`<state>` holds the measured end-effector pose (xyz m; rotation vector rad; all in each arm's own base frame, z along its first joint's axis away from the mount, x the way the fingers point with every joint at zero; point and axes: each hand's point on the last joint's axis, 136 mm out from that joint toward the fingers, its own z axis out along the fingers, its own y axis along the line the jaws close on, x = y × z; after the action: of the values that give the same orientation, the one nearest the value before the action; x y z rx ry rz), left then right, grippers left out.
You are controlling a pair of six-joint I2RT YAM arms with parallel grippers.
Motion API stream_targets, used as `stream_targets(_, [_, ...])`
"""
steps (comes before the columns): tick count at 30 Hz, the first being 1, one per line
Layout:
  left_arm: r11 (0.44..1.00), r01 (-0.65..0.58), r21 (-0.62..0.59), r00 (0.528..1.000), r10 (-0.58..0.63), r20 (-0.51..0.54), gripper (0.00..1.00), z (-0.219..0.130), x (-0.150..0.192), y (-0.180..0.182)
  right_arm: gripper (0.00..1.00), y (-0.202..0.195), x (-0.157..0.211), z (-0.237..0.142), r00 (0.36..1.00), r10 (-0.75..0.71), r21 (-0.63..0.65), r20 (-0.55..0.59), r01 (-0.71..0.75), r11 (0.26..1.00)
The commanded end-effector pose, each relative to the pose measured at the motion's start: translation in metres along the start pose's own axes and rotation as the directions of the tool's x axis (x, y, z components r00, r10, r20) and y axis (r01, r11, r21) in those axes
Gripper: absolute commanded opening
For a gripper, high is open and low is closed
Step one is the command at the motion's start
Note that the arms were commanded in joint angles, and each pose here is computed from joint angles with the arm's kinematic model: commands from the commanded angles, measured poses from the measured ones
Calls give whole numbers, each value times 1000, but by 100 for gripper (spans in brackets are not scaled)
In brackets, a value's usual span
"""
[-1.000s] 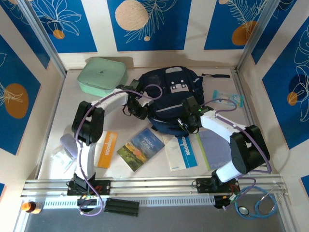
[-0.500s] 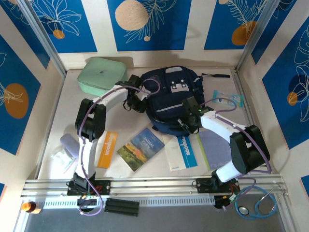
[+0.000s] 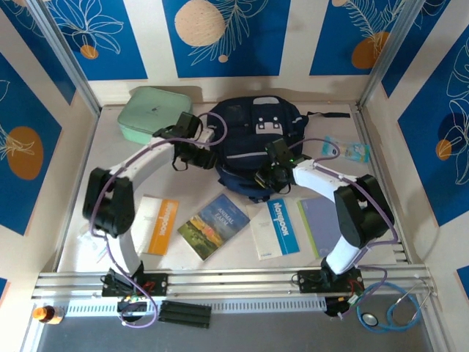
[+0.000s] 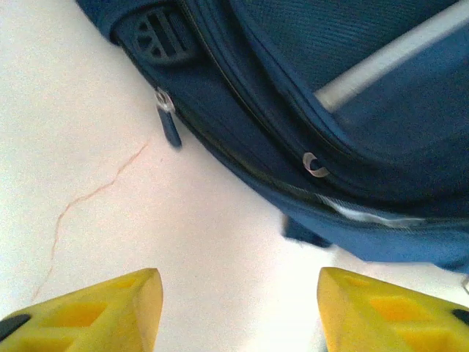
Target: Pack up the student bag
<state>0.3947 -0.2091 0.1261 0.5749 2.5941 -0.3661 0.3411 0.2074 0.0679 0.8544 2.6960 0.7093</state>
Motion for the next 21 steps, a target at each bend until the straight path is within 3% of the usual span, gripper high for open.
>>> stream_targets(1, [988, 155, -25, 988, -154, 16, 64, -14, 22, 7, 17, 45, 0, -5, 977, -212, -160, -15, 207, 965])
stream_targets(6, [964, 262, 39, 965, -263, 7, 81, -25, 59, -5, 48, 46, 7, -37, 923, -384, -215, -8, 374, 902])
stream_targets(9, [939, 330, 92, 944, -327, -46, 84, -20, 87, -15, 57, 36, 30, -62, 888, -460, -185, -22, 448, 874])
stream_targets(14, [899, 428, 95, 899, -413, -143, 85, -5, 135, -23, 60, 16, 90, -75, 820, -562, -178, -105, 541, 822])
stream_targets(21, [884, 463, 66, 878, -448, -168, 80, 11, 160, -27, 53, 16, 157, -35, 633, -742, -190, -220, 719, 669])
